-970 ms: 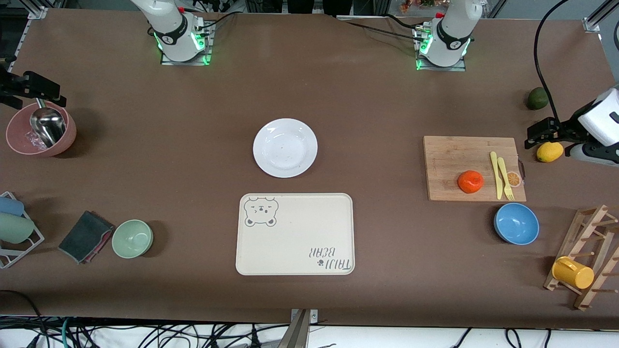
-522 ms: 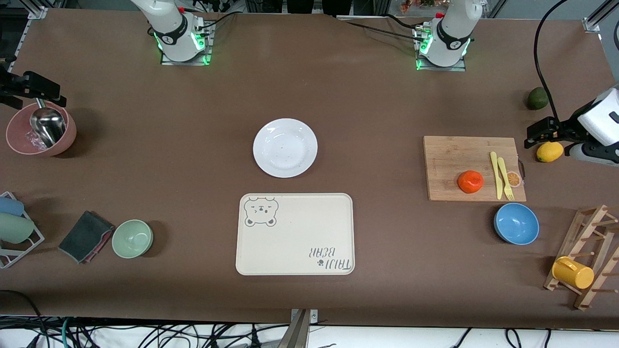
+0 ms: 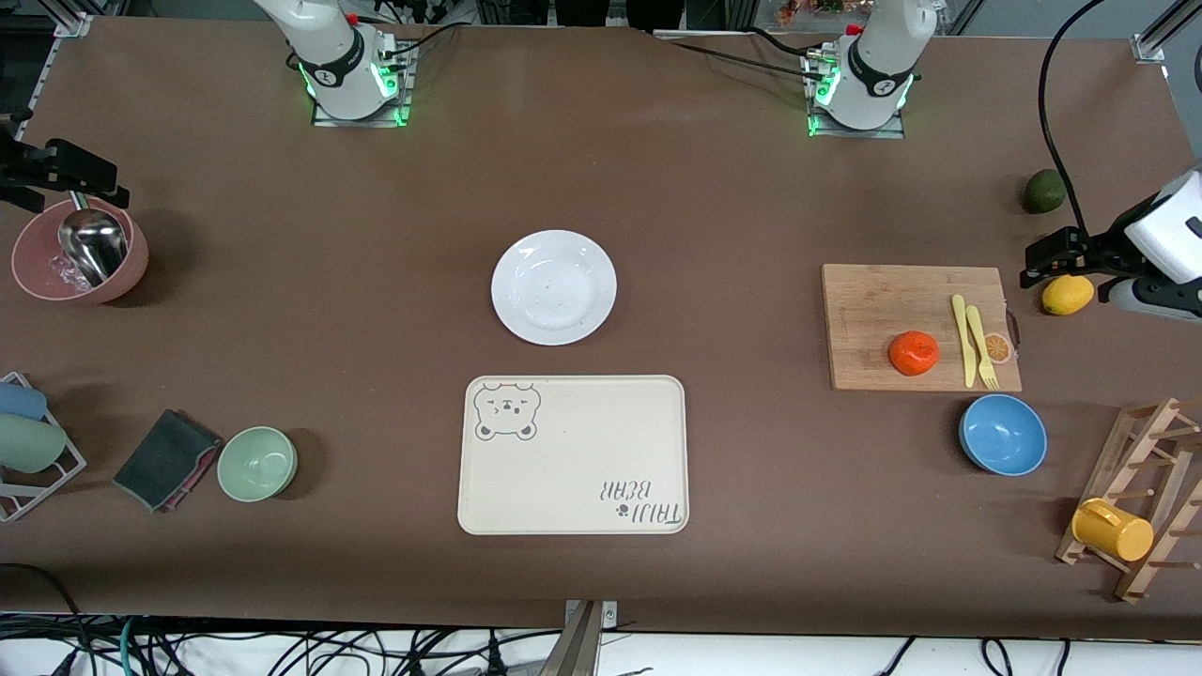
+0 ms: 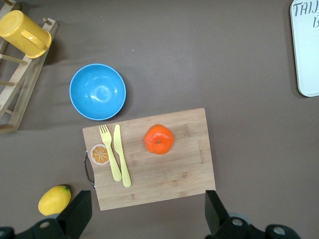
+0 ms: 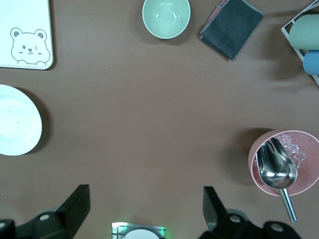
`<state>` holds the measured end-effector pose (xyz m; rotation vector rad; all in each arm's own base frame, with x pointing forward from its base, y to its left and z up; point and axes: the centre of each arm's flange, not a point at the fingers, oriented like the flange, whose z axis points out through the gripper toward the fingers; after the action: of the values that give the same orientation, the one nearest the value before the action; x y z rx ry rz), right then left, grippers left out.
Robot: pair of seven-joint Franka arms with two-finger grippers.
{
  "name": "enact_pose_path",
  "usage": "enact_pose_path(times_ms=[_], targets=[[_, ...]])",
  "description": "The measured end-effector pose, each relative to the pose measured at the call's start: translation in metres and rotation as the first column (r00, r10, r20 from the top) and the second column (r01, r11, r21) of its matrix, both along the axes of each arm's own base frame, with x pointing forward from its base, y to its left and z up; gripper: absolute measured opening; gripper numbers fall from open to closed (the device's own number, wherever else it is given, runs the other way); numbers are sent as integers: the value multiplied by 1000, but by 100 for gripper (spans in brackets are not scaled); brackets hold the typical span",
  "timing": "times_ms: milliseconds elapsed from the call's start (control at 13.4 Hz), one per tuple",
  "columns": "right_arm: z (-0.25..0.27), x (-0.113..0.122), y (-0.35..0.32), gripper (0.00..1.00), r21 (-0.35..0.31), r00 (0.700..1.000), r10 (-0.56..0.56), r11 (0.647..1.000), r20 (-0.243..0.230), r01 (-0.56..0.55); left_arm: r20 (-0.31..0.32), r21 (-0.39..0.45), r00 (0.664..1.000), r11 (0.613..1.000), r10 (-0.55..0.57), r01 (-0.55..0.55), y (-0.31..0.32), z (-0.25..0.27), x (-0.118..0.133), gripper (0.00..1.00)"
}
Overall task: Place orange and plate with both arms
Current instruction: 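Lower the left gripper over the orange on the cutting board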
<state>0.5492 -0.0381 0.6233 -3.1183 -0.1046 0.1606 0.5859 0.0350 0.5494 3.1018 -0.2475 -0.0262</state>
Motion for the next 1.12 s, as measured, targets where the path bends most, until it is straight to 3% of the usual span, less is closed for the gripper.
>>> enact_pose_path(times_ms=[746,1119], targets=[[0,0,0,100,0,1000,0,1000,-1,0,-18,-1,1000,1000,1,-1,1,-8,2,100],[-1,0,0,100,0,1000,1,1000,-1,-1,-197,-9,980,999,-33,32,-19,-124,33,100]])
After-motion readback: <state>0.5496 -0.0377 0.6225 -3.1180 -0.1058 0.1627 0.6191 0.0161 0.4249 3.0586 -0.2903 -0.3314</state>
